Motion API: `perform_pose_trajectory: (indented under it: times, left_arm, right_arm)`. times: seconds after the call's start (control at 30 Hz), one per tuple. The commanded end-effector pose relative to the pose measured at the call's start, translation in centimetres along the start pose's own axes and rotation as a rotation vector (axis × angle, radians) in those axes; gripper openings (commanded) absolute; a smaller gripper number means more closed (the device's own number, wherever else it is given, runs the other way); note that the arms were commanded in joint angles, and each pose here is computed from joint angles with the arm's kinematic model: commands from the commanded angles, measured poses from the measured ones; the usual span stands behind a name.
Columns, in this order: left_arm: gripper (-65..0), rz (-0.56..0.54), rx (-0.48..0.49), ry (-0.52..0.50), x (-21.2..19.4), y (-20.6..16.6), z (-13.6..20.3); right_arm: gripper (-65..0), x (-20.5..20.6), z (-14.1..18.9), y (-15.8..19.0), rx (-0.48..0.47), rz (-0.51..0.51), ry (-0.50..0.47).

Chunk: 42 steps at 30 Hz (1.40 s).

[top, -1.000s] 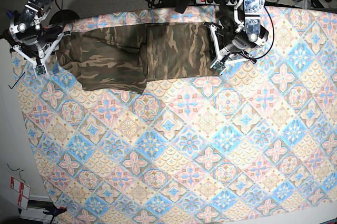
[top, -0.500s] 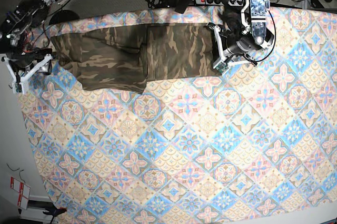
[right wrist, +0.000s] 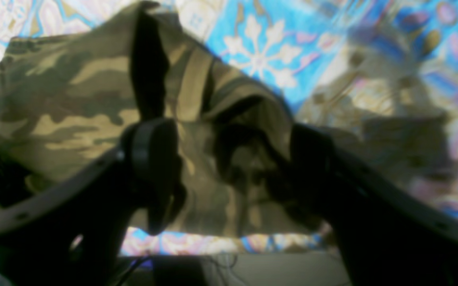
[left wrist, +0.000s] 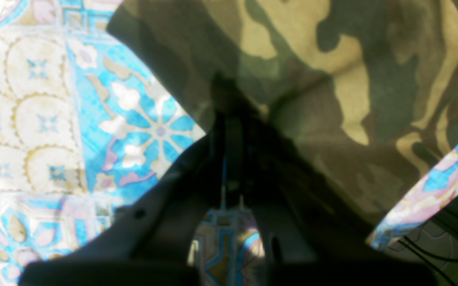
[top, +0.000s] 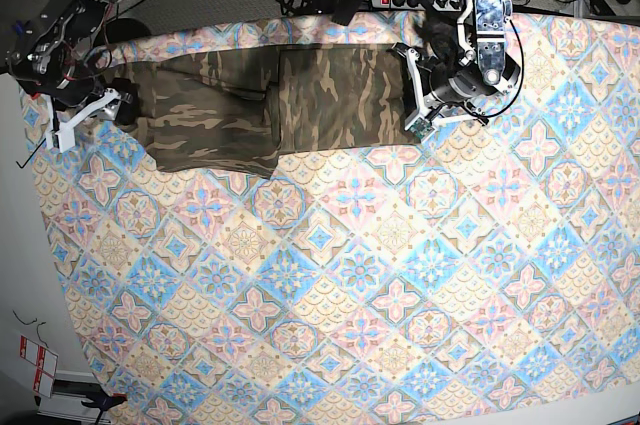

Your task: Fold the T-shirt properly

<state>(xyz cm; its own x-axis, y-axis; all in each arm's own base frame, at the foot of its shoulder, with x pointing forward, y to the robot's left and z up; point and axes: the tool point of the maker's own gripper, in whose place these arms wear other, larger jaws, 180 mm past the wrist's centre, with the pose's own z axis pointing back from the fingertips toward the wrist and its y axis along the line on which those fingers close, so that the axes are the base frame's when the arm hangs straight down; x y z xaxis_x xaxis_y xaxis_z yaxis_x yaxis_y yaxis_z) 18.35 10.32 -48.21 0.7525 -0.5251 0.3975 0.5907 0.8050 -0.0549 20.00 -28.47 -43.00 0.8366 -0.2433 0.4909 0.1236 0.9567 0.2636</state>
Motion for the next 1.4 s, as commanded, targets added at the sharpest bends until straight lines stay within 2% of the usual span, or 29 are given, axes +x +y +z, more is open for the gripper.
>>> perform_pose_trajectory:
  times: [0.0,0.17,0.3,0.37,0.5,0.63,0.8,0.97,1.2,1.37]
  left_arm:
    - [-65.0,0.003,0.01,0.052,-1.1,-0.2,-0.5]
    - [-65.0,0.003,0.01,0.054,-1.1,-0.2,-0.5]
    - [-65.0,-0.001,0.014,0.06,-1.4,0.0,-0.4]
    - [-65.0,-0.003,0.016,0.063,-1.5,0.1,-0.4]
    - [-65.0,-0.004,0.017,0.064,-1.6,0.2,-0.3]
    - [-65.0,-0.005,0.018,0.064,-1.6,0.3,-0.3]
    - [-65.0,-0.005,0.019,0.066,-1.6,0.3,-0.3]
    - [-65.0,-0.005,0.019,0.064,-1.5,0.3,-0.3]
    - [-65.0,-0.006,0.02,0.065,-1.5,0.4,-0.3]
    - [-65.0,-0.006,0.02,0.065,-1.5,0.4,-0.3]
  right_arm:
    - [-21.5,0.8,0.2,-0.3,0.004,0.002,-0.034]
    - [-21.4,-0.1,-1.1,-0.4,0.035,-0.053,-0.042]
    - [-21.4,-1.8,-2.3,-0.8,0.057,-0.1,0.003]
    - [-21.4,-2.5,-3.0,-0.4,0.078,-0.097,0.037]
    - [-21.4,-1.9,-3.6,0.4,0.099,-0.078,0.003]
    - [-21.4,-0.4,-2.4,-0.7,0.062,-0.028,-0.008]
    - [-21.4,2.3,0.0,-2.2,-0.007,0.028,-0.069]
    - [-21.4,2.9,1.3,-4.4,-0.055,-0.001,-0.101]
    - [-21.4,-1.3,-1.5,-4.6,0.006,-0.133,-0.028]
    - [-21.4,-2.7,-2.3,-4.4,0.028,-0.17,0.002]
